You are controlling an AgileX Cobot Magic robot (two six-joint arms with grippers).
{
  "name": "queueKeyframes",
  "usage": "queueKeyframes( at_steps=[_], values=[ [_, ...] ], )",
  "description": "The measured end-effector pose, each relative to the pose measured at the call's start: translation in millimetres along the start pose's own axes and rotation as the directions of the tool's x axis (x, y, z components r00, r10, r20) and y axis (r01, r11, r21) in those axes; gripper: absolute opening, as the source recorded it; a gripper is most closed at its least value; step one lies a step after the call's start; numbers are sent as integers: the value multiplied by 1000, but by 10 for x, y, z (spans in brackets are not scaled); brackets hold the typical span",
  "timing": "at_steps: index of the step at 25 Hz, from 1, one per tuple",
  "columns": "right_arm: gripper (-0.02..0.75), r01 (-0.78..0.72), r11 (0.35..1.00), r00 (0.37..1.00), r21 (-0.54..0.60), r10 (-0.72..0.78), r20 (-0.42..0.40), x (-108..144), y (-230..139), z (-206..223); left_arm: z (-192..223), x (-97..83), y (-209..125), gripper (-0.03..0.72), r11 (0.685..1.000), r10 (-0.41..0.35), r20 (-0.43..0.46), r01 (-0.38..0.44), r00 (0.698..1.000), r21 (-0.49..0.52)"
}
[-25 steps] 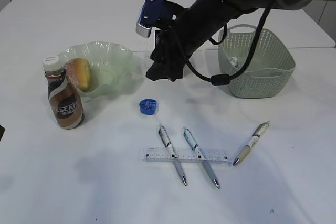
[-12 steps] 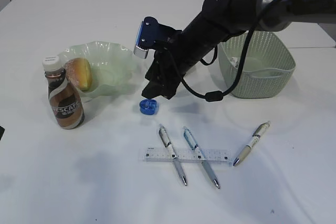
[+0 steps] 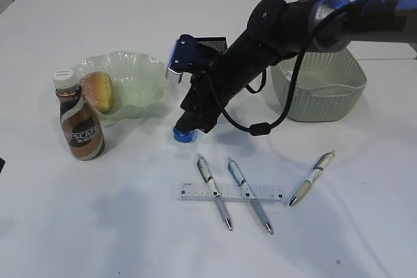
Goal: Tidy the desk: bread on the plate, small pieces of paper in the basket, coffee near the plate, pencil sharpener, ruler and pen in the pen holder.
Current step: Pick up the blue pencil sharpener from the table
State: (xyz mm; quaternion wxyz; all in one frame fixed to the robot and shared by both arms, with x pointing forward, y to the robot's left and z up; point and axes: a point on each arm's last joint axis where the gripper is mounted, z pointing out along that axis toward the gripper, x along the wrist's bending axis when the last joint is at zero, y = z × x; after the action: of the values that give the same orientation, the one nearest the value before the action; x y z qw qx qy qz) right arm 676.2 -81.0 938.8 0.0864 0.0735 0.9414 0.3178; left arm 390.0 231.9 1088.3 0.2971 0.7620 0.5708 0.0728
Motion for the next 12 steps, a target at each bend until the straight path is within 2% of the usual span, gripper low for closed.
queueKeyframes(
  at_steps=[6, 12],
  values=[
    [428, -36, 999, 999, 10, 36, -3, -9, -87, 129, 0, 0, -2, 504, 1000, 0, 0, 0, 1000, 2],
    [428, -69, 998, 997, -14, 69, 37, -66, -38, 108, 0, 0, -2, 503, 1000, 0, 0, 0, 1000, 2]
  ],
)
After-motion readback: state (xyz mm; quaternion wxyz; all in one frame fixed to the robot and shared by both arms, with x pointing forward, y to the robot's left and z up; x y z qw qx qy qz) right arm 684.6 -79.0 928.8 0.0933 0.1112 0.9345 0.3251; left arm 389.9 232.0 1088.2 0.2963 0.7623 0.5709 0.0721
